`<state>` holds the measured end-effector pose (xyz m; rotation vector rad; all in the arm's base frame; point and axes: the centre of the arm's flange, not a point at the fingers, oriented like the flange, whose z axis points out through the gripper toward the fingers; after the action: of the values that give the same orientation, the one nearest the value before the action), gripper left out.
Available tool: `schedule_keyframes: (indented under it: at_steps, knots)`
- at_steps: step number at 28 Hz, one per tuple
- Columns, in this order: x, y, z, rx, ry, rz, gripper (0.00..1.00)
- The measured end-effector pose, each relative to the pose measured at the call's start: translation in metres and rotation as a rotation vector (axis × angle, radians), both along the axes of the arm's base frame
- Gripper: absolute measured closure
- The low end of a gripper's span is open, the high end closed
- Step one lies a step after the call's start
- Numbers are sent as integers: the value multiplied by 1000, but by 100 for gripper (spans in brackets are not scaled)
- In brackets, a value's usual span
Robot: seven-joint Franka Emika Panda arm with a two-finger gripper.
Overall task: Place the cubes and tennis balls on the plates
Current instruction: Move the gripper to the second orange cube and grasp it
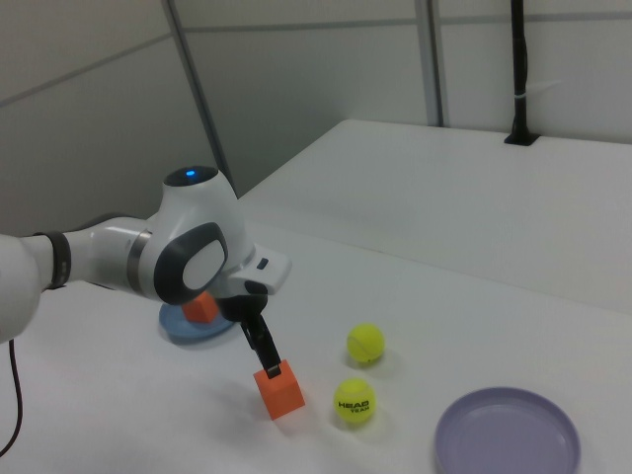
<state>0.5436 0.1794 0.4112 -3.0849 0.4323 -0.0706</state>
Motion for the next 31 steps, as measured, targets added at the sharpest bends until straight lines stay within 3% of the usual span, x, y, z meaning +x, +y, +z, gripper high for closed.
schedule_keyframes:
  at_steps: [31]
  knots:
    - [14,1,-77,26,51,-6,0]
